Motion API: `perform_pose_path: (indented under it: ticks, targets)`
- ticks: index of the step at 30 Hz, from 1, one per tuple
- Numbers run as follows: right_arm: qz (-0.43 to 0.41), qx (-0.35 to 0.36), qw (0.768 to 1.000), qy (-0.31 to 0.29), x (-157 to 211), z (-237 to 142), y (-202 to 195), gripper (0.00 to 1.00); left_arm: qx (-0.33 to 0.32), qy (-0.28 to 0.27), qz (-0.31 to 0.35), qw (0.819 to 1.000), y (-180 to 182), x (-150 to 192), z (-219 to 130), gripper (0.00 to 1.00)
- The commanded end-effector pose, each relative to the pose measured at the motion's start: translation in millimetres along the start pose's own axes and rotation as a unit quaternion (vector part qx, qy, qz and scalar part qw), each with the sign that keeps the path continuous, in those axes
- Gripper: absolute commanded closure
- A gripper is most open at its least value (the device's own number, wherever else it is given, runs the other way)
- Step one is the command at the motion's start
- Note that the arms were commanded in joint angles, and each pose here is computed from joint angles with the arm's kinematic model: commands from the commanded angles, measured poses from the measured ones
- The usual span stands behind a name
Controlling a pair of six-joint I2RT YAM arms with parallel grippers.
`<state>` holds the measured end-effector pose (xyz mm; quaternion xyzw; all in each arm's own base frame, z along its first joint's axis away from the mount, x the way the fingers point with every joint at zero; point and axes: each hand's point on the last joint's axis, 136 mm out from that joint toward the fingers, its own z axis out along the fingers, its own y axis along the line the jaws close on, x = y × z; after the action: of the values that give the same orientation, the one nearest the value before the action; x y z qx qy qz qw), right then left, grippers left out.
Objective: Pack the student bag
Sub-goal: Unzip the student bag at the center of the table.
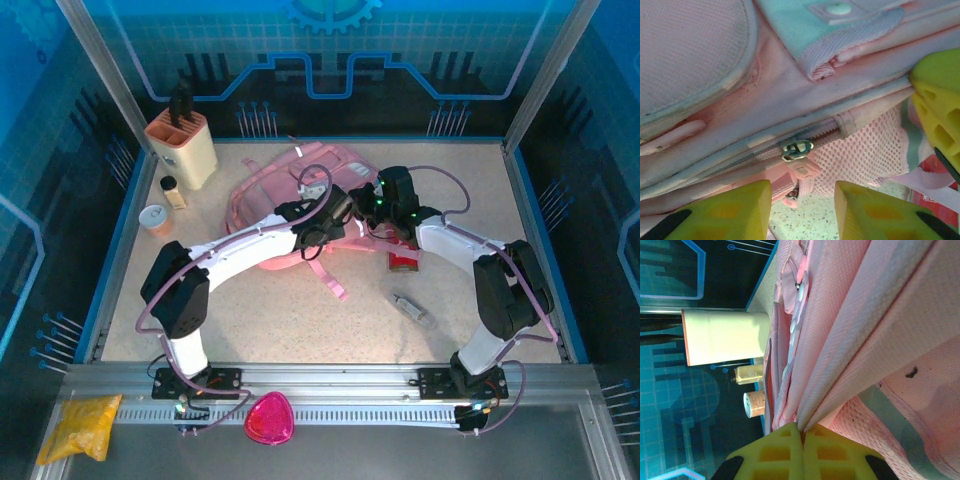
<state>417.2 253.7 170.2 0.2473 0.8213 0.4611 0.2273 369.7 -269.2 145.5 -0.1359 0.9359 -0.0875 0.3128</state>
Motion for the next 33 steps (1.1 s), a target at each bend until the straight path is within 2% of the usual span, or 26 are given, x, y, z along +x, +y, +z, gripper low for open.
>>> perform_pose_path:
  ticks: [1,4,11,15,22,27,33]
  targets:
    - [-0.020,-0.049,0.999,-0.009,-4,-1,30,1.00,-0.010,-0.022,-0.023,0.999,1,-12,3,0.61]
    - [-0.017,-0.051,0.999,-0.005,-2,0,31,1.00,-0.002,-0.023,-0.037,0.999,-3,-20,10,0.63]
    - [-0.020,-0.041,0.999,-0.004,4,1,25,1.00,-0.006,-0.085,-0.058,0.995,-7,-48,12,0.71]
    - [-0.020,-0.035,0.999,0.000,7,4,21,1.00,0.002,-0.087,-0.064,0.994,-13,-53,18,0.74]
    - [-0.018,-0.030,0.999,-0.001,8,5,16,1.00,0.039,-0.107,-0.060,0.992,-26,-63,7,0.84]
    - [-0.018,-0.028,0.999,0.000,8,7,13,1.00,0.057,-0.105,-0.052,0.991,-32,-64,-8,0.91]
    - [-0.019,-0.024,1.000,-0.004,4,10,10,1.00,0.023,-0.076,-0.029,0.996,-19,-57,-18,1.00]
